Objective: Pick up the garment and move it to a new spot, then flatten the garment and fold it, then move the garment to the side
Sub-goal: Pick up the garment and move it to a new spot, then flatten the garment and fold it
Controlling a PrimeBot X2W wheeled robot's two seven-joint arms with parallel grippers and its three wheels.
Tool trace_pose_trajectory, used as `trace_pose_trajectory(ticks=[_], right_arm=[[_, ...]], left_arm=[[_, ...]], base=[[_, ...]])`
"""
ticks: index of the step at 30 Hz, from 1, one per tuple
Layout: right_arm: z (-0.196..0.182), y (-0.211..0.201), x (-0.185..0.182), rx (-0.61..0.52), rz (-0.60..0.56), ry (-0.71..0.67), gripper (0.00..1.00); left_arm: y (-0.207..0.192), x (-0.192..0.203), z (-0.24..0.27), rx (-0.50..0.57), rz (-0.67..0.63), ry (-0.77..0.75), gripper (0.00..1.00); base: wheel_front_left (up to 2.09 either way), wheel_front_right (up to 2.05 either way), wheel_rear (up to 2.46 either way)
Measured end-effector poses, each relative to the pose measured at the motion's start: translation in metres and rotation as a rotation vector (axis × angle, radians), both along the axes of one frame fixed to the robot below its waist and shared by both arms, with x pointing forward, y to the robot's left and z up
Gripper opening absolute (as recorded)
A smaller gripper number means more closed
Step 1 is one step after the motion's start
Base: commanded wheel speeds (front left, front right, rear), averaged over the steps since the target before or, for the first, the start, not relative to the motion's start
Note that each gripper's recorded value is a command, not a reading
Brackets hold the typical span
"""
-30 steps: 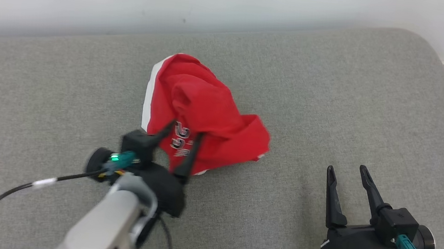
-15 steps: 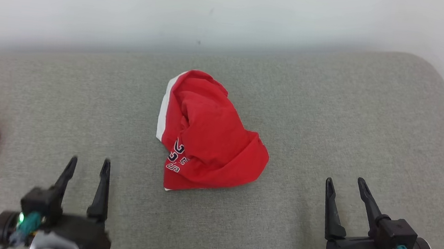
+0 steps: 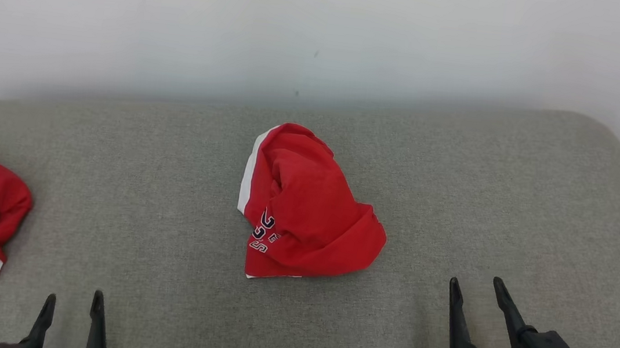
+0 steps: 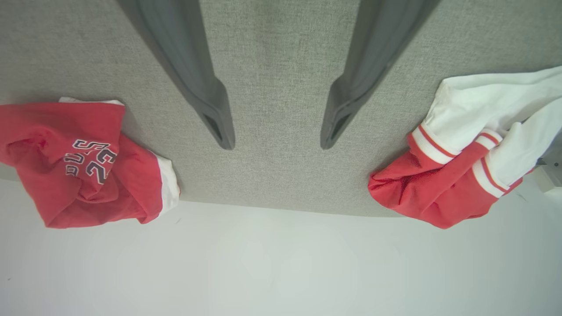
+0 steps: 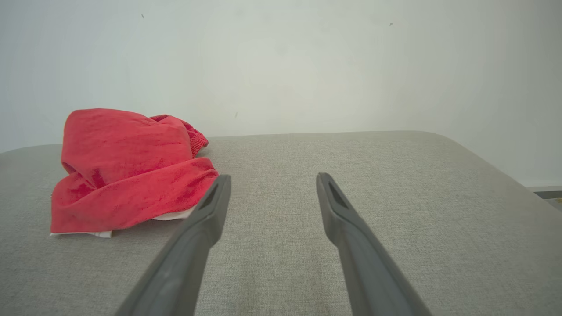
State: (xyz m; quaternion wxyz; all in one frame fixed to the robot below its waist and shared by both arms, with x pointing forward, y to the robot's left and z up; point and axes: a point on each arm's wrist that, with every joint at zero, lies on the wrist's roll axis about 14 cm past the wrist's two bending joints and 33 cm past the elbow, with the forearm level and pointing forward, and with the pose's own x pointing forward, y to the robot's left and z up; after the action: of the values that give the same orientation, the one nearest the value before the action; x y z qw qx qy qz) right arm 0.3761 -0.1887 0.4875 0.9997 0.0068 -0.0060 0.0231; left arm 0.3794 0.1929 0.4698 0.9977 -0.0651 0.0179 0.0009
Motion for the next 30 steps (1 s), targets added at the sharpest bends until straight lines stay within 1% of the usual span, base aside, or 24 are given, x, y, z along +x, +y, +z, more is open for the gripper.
trace_pose_trajectory(ticks=[5, 9, 17, 20, 26, 30], right_arm=[[-0.003, 0.012, -0.003, 0.0, 0.035, 0.009, 1.0], [-0.004, 0.016, -0.003, 0.001, 0.048, 0.013, 1.0], [-0.006, 0.019, -0.002, 0.001, 0.057, 0.019, 1.0], [-0.009, 0.026, -0.001, 0.0, 0.076, 0.029, 1.0], [-0.01, 0.034, 0.018, 0.018, 0.098, 0.031, 1.0], [-0.016, 0.043, 0.036, 0.037, 0.119, 0.05, 1.0]], left_arm=[[0.017, -0.02, -0.006, 0.011, 0.045, 0.016, 1.0], [0.021, -0.026, -0.008, 0.014, 0.057, 0.021, 1.0], [0.016, -0.026, -0.007, 0.013, 0.042, 0.017, 1.0], [0.013, -0.028, -0.011, 0.011, 0.033, 0.027, 1.0], [-0.002, -0.023, -0.018, -0.007, -0.013, 0.048, 1.0], [-0.004, -0.013, -0.017, -0.022, -0.015, 0.043, 1.0]], base=[[0.0, 0.0, 0.0], [0.0, 0.0, 0.0], [0.0, 0.0, 0.0], [0.0, 0.0, 0.0], [0.0, 0.0, 0.0], [0.0, 0.0, 0.0]])
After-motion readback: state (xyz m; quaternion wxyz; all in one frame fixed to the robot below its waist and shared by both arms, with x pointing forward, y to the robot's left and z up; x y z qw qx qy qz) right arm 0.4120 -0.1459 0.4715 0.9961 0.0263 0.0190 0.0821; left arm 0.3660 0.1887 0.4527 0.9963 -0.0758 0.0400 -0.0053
